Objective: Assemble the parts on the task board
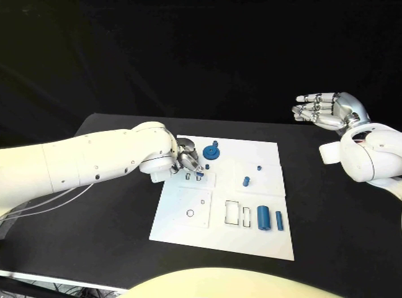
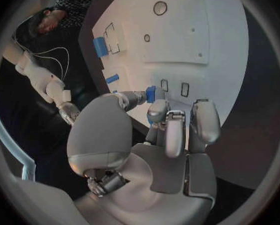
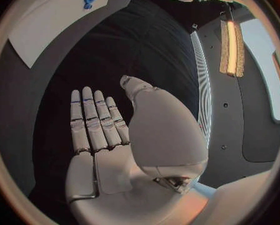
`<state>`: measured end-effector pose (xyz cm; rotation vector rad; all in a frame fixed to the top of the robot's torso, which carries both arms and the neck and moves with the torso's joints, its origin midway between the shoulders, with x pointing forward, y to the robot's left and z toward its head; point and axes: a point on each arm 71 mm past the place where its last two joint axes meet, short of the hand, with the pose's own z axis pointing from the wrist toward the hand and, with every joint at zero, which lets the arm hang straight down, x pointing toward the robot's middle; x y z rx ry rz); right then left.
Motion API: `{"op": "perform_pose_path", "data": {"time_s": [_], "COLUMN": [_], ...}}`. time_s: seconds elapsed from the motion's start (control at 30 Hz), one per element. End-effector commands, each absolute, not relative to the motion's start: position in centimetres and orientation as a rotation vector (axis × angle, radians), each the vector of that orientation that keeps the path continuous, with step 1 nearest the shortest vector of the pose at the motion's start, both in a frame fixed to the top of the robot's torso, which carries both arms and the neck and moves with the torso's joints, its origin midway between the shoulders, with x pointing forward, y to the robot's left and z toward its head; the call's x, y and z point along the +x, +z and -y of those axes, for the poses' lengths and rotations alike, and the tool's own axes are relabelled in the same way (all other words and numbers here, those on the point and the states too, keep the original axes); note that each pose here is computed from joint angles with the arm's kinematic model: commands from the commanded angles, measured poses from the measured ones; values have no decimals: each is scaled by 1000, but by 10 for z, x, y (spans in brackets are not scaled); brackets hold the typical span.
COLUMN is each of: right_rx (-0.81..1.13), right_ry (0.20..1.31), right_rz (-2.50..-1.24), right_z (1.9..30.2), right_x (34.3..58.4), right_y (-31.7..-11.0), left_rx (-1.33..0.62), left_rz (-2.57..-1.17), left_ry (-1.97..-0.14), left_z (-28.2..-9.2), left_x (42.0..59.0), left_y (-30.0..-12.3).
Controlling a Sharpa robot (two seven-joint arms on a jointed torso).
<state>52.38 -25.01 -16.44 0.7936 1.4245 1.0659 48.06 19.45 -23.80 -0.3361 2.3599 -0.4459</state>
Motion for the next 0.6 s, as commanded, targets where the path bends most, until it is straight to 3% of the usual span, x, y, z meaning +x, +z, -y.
{"op": "perform_pose_path", "data": {"time_s": [0.03,0.6], "right_rx": [775,775], "right_ry": [1082,1072], "right_rz": [-1430,-1420], "right_z": [249,253], "right_x": [523,525], "right_y": [-164,-164], "left_rx": [-302,-242], "left_rz": [-2319,-2365], "left_ry": [-442,-374], "left_z": [-193,-197], "left_x": [481,482], "left_y": [-237,-244]}}
